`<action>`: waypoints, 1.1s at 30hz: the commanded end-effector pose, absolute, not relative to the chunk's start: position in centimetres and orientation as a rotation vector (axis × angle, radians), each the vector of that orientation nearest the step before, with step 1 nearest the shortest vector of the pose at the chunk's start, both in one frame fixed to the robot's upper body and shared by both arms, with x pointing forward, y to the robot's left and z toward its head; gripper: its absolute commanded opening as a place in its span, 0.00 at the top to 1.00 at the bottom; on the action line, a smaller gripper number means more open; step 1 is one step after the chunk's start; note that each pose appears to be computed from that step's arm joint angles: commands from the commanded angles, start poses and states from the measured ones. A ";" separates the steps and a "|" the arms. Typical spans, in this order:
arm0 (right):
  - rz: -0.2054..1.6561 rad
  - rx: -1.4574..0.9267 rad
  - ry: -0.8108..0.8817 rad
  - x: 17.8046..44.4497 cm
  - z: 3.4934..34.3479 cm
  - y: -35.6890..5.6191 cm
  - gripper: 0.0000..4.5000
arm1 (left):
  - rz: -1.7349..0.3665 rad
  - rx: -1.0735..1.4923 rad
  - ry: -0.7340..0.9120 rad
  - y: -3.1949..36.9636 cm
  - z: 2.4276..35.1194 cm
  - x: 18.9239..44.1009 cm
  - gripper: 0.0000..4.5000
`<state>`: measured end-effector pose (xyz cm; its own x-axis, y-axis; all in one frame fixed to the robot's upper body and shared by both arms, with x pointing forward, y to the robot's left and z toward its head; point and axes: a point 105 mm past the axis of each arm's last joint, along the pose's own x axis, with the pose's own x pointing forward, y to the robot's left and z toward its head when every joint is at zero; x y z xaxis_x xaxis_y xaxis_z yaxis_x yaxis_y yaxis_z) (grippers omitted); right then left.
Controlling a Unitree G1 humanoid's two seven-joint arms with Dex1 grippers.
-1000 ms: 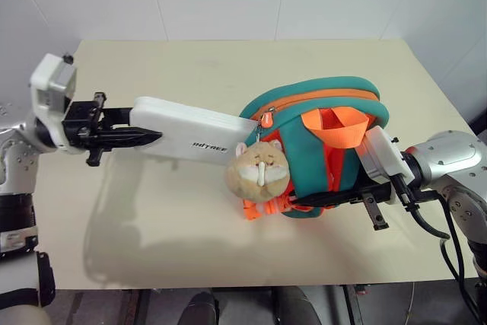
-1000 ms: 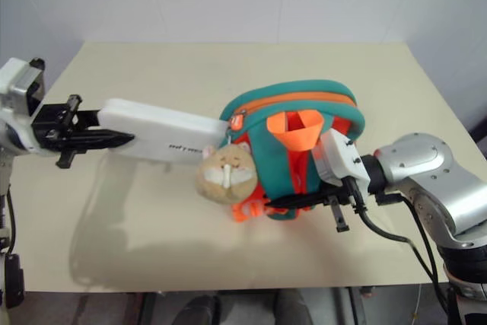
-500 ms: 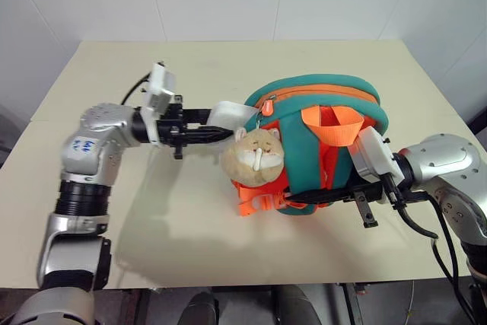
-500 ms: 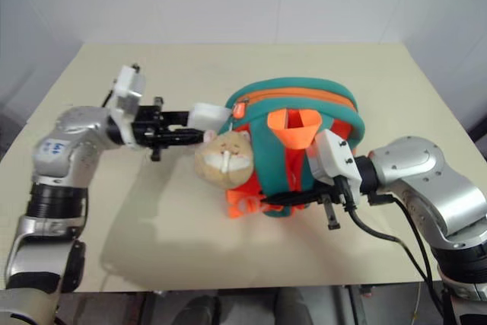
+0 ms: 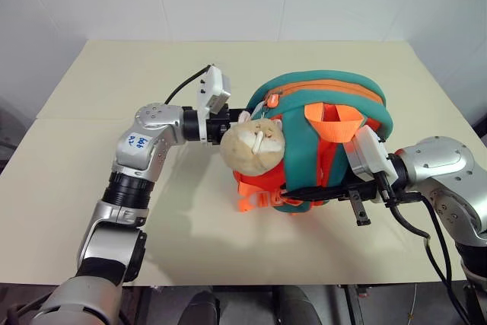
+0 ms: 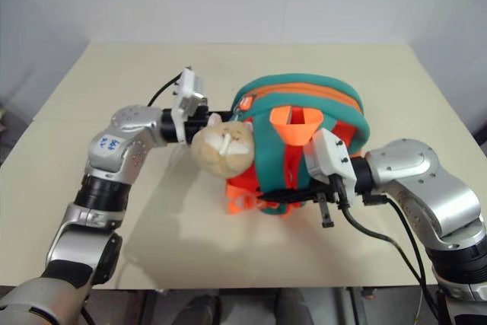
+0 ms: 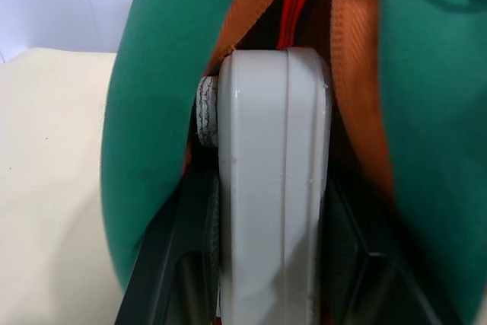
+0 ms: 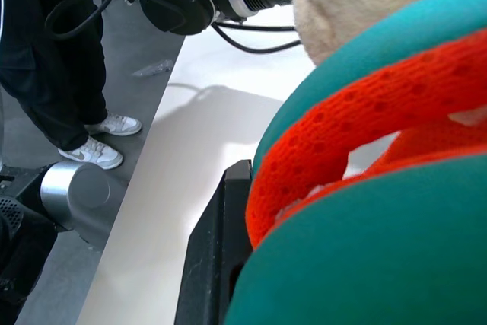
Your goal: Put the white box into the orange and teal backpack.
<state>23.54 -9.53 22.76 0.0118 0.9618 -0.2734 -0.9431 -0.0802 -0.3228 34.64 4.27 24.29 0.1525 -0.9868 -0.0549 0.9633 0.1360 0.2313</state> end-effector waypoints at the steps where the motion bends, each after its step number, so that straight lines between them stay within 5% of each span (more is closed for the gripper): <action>1: 1.601 -0.516 -0.098 22.9 23.4 -8.9 0.88 | -1.401 0.284 -0.209 3.7 26.4 34.6 0.71; 5: 1.594 -0.515 -0.101 23.0 23.4 -8.9 0.88 | -1.417 0.323 -0.185 3.8 26.2 34.4 0.71; 16: 1.587 -0.513 -0.115 23.2 23.4 -8.6 0.88 | -1.398 0.355 -0.136 3.4 25.9 34.9 0.00; 23: 1.580 -0.518 -0.116 23.4 23.4 -8.6 0.88 | -1.392 0.407 -0.200 4.1 27.6 34.4 0.00; 33: 1.571 -0.519 -0.111 23.4 23.3 -8.7 0.88 | -1.346 0.456 -0.132 11.5 28.5 33.4 0.00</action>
<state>23.89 -8.87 22.50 0.0238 0.9630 -0.2685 -0.9403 -0.0696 -0.3330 34.16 11.29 27.82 0.2577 -0.9485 -0.1841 0.9108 0.1749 0.3740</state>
